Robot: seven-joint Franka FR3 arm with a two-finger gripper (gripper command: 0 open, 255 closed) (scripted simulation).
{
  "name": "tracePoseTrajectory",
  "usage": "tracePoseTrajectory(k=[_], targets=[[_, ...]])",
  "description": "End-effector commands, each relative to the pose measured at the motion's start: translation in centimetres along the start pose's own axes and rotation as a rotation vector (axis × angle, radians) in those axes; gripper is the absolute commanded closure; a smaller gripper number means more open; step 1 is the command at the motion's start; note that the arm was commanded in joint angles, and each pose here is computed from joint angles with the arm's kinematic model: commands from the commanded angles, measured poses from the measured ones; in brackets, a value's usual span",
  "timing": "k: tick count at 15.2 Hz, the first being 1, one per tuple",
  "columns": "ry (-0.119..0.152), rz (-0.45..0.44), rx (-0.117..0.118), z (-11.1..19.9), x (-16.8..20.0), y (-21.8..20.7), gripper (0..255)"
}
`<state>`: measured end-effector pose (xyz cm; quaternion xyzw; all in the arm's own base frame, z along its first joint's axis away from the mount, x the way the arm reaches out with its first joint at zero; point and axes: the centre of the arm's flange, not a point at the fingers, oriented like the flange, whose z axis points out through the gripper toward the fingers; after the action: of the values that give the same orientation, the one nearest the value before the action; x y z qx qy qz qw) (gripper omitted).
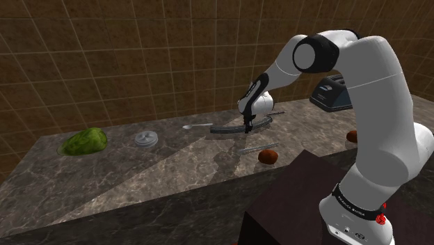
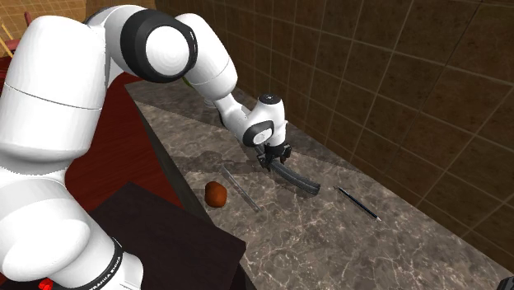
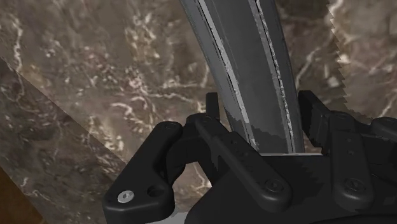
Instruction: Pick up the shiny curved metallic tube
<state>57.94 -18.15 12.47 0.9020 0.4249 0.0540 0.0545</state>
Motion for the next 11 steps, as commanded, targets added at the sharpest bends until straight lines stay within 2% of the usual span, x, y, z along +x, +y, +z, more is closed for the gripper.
tracePoseTrajectory(k=[1, 7, 11], targets=[[-0.001, 0.0, -0.001, 0.2, 0.0, 0.0, 255], [-0.001, 0.0, -0.001, 0.2, -0.1, 0.0, 255], [-0.001, 0.0, -0.001, -1.9, 0.1, 0.3, 255]])
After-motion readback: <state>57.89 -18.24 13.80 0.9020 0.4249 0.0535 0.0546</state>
